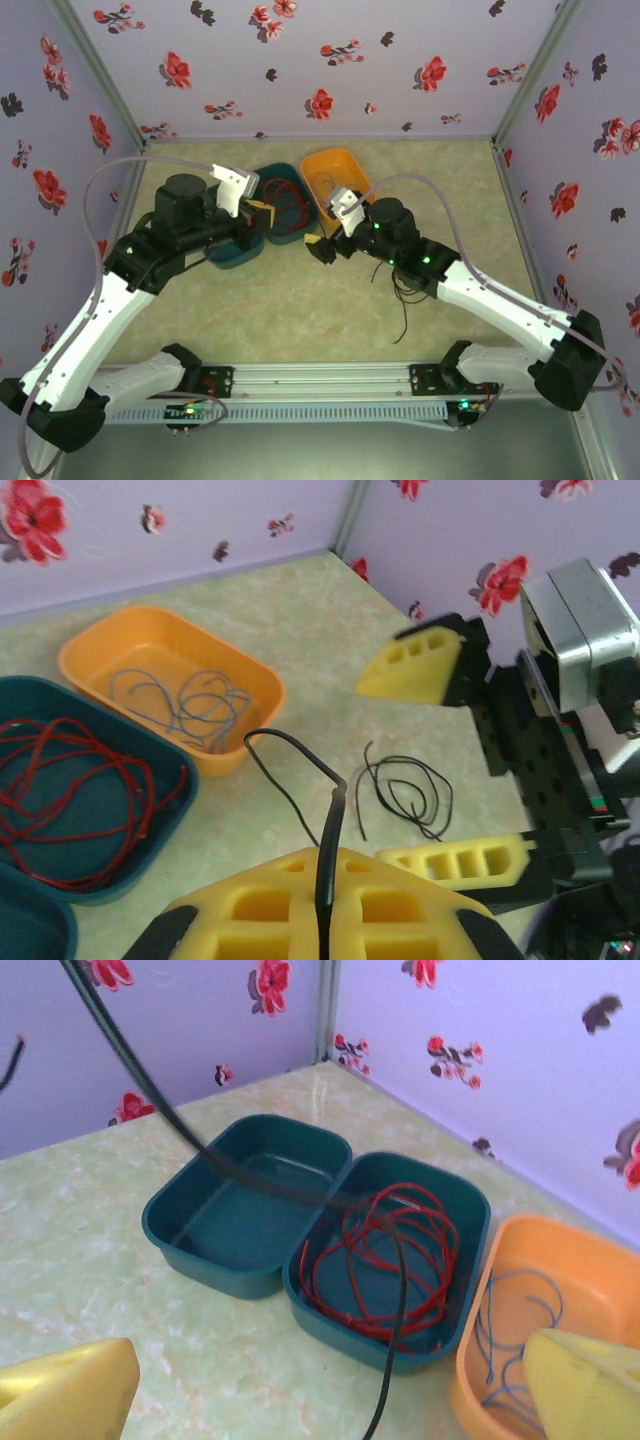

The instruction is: Untangle the cables

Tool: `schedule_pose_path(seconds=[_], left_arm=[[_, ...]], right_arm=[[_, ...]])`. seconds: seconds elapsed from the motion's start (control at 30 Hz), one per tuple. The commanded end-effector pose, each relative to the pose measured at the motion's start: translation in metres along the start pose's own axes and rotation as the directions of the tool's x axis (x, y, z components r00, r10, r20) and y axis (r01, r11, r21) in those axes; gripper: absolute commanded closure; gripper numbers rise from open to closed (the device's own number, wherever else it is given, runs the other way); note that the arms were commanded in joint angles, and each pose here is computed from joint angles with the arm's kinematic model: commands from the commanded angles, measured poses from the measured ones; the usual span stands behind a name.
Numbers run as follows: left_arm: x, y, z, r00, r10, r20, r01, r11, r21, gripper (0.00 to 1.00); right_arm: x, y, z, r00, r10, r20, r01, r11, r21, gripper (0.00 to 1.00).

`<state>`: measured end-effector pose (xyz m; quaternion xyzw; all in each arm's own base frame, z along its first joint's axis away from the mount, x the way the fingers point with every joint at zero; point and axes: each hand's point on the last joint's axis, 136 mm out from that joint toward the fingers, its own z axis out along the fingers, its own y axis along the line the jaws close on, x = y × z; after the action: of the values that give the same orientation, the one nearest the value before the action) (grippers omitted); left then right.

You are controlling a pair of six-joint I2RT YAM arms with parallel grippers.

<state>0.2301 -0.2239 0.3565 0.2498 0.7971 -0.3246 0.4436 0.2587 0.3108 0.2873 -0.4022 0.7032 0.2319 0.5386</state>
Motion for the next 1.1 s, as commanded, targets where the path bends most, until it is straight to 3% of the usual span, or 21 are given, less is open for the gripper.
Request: schedule_pose_path(seconds=[0.0, 0.17, 0.27, 0.33, 0.43, 0.53, 0.6, 0.77, 1.07], left_arm=[[-0.002, -0.015, -0.002, 1.000, 0.016, -0.017, -0.014, 0.996, 0.087, 1.00], [-0.001, -0.021, 0.001, 1.000, 0.017, -0.015, -0.015, 0.992, 0.129, 1.00], [0.000, -0.021, 0.002, 1.000, 0.017, -0.019, -0.014, 0.991, 0.134, 1.00], [0.003, -0.020, 0.003, 1.000, 0.017, -0.025, -0.014, 0.991, 0.133, 1.00], [0.007, -0.016, 0.007, 1.000, 0.002, -0.030, 0.002, 0.992, 0.126, 1.00], [0.009, -0.010, 0.014, 1.000, -0.019, -0.016, 0.021, 0.993, 0.120, 1.00], [0.009, -0.007, 0.020, 1.000, -0.028, -0.001, 0.028, 0.992, 0.120, 1.00], [0.012, 0.010, 0.036, 0.999, -0.041, 0.027, 0.038, 0.995, 0.090, 1.00], [0.023, 0.053, 0.053, 0.993, -0.089, 0.075, 0.092, 0.995, -0.046, 1.00]], right_arm=[[-0.036, -0.003, 0.004, 0.990, -0.110, 0.084, 0.108, 0.994, 0.022, 0.01], [-0.047, 0.005, 0.016, 0.988, -0.104, 0.110, 0.108, 0.994, -0.032, 0.10], [-0.051, 0.005, 0.022, 0.989, -0.076, 0.124, 0.082, 0.996, -0.040, 0.34], [-0.056, 0.006, 0.023, 0.989, -0.048, 0.143, 0.056, 0.997, -0.050, 0.57], [-0.064, 0.004, 0.021, 0.985, 0.005, 0.171, 0.004, 0.999, -0.049, 0.79], [-0.072, 0.007, 0.020, 0.981, 0.063, 0.182, -0.049, 0.996, -0.081, 0.94], [-0.075, 0.010, 0.020, 0.977, 0.111, 0.181, -0.093, 0.990, -0.107, 0.98], [-0.081, 0.010, 0.021, 0.954, 0.256, 0.157, -0.236, 0.962, -0.137, 1.00], [-0.080, 0.018, 0.039, 0.860, 0.510, 0.025, -0.487, 0.833, -0.262, 1.00]])
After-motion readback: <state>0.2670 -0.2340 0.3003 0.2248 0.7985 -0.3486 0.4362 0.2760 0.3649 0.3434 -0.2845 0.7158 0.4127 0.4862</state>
